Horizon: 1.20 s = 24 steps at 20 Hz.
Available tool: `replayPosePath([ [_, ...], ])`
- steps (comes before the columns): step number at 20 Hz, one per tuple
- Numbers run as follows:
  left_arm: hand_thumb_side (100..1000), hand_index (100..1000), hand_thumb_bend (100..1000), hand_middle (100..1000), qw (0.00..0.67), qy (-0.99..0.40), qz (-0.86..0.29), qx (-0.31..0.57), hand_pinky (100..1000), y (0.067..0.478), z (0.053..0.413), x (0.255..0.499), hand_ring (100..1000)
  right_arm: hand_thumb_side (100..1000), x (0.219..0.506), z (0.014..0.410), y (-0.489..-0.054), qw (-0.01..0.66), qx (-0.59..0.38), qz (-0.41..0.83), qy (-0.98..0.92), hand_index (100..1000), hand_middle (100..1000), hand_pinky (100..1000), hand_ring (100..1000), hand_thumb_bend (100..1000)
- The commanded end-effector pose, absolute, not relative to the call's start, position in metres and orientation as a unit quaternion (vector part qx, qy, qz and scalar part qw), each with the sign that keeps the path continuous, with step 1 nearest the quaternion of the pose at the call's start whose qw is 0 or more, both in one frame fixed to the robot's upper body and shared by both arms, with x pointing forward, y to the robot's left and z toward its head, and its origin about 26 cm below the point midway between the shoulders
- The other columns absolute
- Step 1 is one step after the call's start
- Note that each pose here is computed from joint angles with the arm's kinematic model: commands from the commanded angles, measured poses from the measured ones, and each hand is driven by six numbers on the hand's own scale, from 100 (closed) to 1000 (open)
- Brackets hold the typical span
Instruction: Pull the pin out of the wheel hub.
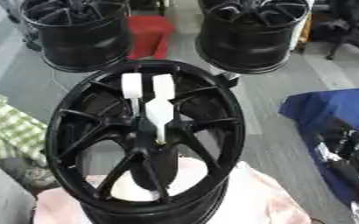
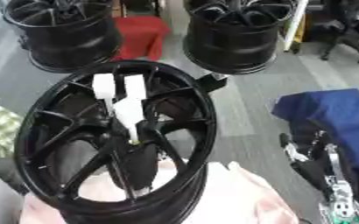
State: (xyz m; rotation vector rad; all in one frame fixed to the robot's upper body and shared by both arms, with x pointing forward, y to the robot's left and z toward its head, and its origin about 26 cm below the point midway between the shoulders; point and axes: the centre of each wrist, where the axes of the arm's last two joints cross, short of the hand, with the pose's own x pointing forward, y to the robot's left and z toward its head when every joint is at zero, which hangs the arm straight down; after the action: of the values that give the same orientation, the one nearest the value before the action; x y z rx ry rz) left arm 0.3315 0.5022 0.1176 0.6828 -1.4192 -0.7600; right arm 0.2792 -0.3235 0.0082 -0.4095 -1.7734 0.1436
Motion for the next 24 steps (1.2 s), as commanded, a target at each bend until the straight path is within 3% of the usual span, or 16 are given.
replayPosePath([
  [1,466,853,532,800,0.640,-0.634,-0.293,0.322,795,0.502,0.117,0.328,779,430,0.283,0.016,-0.325,0.600,-0.181,0.063,-0.776,927,739,565,699,392],
  [10,428,795,317,753,0.616,-0.733,-0.129,0.257,751,0.444,0.108,0.311,743,430,0.285,0.017,-0.323,0.599,-0.177,0.058,-0.779,927,739,565,699,392],
  [18,440,780,280,746,0.618,-0.769,-0.006,0.161,746,0.378,0.108,0.281,738,430,0.287,0.018,-0.318,0.597,-0.169,0.057,-0.782,927,739,565,699,393],
  [24,438,774,264,737,0.631,-0.762,0.002,0.144,740,0.360,0.110,0.277,728,429,0.287,0.018,-0.317,0.598,-0.167,0.058,-0.782,927,739,565,698,394],
])
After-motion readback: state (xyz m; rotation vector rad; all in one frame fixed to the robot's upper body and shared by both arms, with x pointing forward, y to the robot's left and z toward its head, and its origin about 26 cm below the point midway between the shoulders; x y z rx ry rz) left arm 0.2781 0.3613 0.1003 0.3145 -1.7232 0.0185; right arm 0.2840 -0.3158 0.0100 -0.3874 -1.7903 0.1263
